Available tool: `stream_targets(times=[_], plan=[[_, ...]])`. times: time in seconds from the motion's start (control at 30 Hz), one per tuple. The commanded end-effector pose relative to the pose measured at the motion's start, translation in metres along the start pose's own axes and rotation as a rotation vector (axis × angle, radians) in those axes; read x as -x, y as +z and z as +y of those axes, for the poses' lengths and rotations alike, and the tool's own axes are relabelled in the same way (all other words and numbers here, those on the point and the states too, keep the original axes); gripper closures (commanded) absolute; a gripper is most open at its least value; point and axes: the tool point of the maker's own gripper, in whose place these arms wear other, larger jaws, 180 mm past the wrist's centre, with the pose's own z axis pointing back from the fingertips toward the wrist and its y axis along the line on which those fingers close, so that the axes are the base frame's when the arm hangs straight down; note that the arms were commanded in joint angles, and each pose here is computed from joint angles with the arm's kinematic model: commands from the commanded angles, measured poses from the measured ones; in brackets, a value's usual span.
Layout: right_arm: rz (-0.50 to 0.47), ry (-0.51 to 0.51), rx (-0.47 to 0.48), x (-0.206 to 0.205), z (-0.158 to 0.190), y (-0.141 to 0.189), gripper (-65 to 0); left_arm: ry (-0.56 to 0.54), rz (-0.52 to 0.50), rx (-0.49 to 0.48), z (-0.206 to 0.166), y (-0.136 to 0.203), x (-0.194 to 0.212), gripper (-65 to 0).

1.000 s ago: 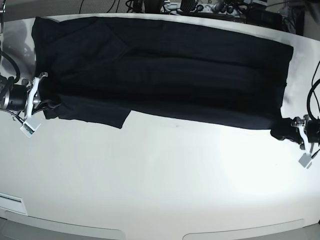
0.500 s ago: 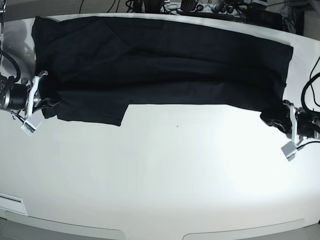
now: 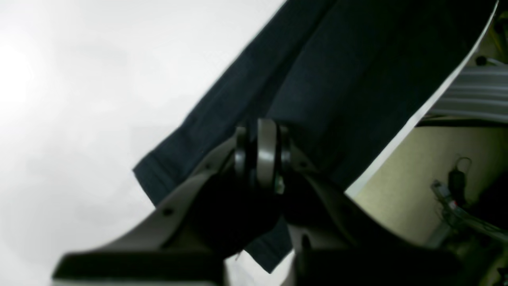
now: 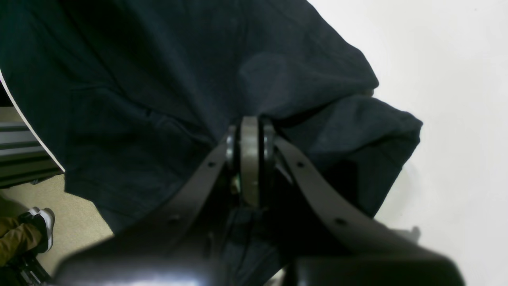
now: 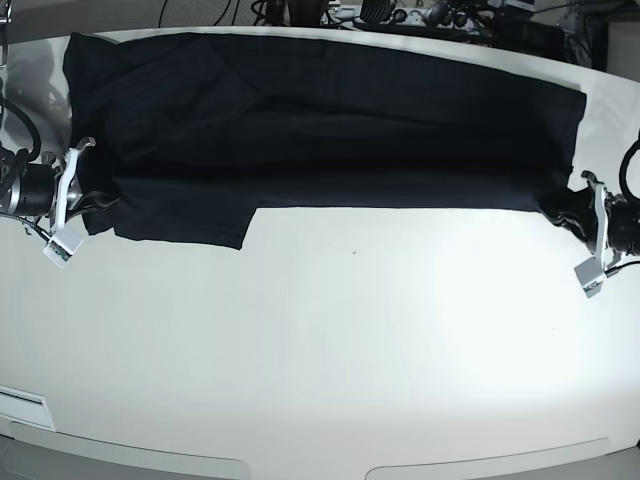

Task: Fold the T-shirt properly
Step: 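Grasp the folded shirt's edge with both grippers and drag it flat, then grasp the sleeve end with the right gripper and fold it inward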

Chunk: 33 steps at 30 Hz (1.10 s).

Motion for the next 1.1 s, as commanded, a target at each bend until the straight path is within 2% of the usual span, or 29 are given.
stream_targets(times=[0.0, 0.3, 0.33, 0.4, 0.43, 0.47, 0.57, 0.63, 0.7, 0.83, 0.97, 1.07], plan=[[-0.007, 0.025, 0.024, -0.008, -0.006, 0.011, 0.0, -0.012, 0.001, -0.021, 0.003, 0.012, 0.0, 0.0], [0.029, 0.024, 0.026, -0.001, -0.006, 0.01, -0.4, 0.054, 0.101, 0.056, -0.014, -0.014, 0.045, 0.0], [0.031, 0.024, 0.026, -0.001, -0.006, 0.01, -8.0, 0.058, 0.115, 0.057, -0.014, -0.016, 0.05, -5.0], [0.03, 0.025, 0.025, -0.001, -0.006, 0.01, -27.5, 0.065, 0.148, 0.054, -0.015, -0.02, 0.06, -22.8], [0.022, 0.024, 0.017, -0.003, -0.005, 0.011, -35.2, 0.071, 0.161, 0.06, -0.017, -0.022, 0.065, -30.3], [0.004, 0.022, -0.003, -0.006, -0.001, 0.011, -38.6, 0.076, 0.17, 0.067, -0.019, -0.024, 0.07, -34.6], [-0.08, 0.02, -0.09, -0.024, 0.015, 0.016, -38.8, 0.088, 0.179, 0.08, -0.022, -0.028, 0.077, -35.2], [-0.116, 0.023, -0.099, -0.033, 0.016, 0.016, -38.8, 0.084, 0.185, 0.066, -0.02, -0.029, 0.078, -35.2], [-0.149, 0.02, -0.062, -0.037, 0.012, 0.01, -38.8, 0.072, 0.181, 0.021, -0.012, -0.029, 0.078, -35.2], [-0.211, 0.029, 0.109, -0.045, -0.012, -0.009, -38.9, 0.041, 0.115, -0.06, 0.004, -0.03, 0.066, -35.2], [-0.227, -0.036, 0.279, -0.043, -0.037, -0.02, -39.0, 0.029, 0.08, -0.085, 0.008, -0.031, 0.06, -35.2], [-0.227, -0.1, 0.365, -0.036, -0.054, -0.027, -39.0, 0.029, 0.084, -0.084, 0.008, -0.031, 0.061, -35.2]])
